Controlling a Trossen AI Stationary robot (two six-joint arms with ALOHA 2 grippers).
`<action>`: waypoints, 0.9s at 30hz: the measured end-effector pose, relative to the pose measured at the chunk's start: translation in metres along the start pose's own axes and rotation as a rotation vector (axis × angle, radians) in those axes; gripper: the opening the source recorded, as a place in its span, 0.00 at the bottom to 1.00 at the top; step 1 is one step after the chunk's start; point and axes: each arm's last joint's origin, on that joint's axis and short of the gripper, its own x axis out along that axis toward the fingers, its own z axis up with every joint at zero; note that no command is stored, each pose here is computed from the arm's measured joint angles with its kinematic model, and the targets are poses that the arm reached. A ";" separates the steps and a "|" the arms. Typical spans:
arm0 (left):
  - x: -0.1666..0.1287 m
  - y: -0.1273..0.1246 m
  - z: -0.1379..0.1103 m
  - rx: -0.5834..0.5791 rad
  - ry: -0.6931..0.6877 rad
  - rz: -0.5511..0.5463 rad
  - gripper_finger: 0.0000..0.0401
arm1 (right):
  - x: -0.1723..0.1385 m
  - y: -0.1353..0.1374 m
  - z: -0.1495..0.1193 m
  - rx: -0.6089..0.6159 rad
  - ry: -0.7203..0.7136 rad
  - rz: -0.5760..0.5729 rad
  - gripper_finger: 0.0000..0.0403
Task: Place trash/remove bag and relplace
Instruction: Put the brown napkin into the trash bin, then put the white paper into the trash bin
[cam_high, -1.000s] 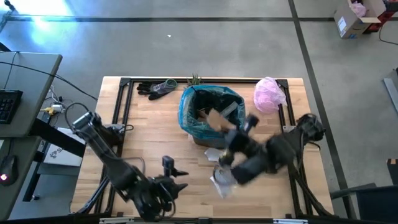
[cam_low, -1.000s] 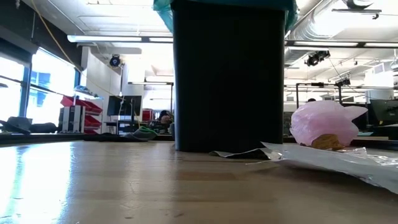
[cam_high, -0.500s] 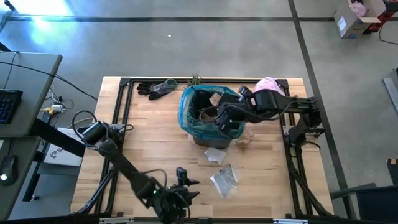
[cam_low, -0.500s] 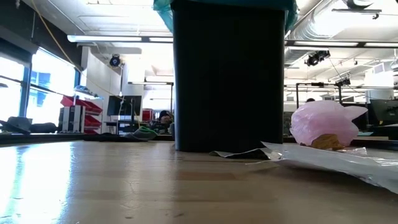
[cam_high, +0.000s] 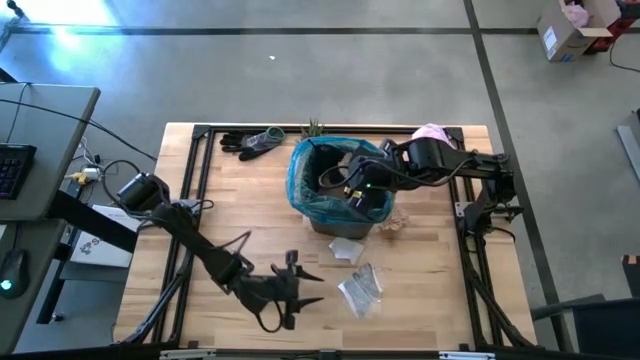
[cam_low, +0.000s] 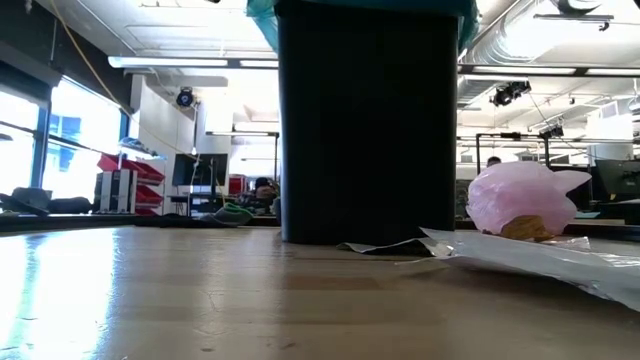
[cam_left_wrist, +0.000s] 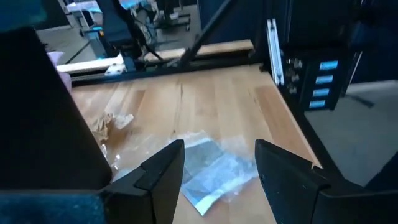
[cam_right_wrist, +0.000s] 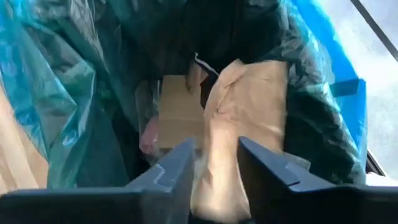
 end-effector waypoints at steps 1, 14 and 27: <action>-0.002 0.003 0.000 -0.011 -0.012 0.000 0.45 | 0.000 0.000 0.000 0.000 0.005 0.000 0.29; 0.010 0.034 -0.019 -0.062 0.066 -0.004 0.45 | -0.016 0.027 -0.013 -0.069 -0.073 0.011 0.42; 0.050 0.087 -0.049 0.008 0.265 0.055 0.45 | -0.052 0.115 -0.099 -0.145 -0.223 0.044 0.42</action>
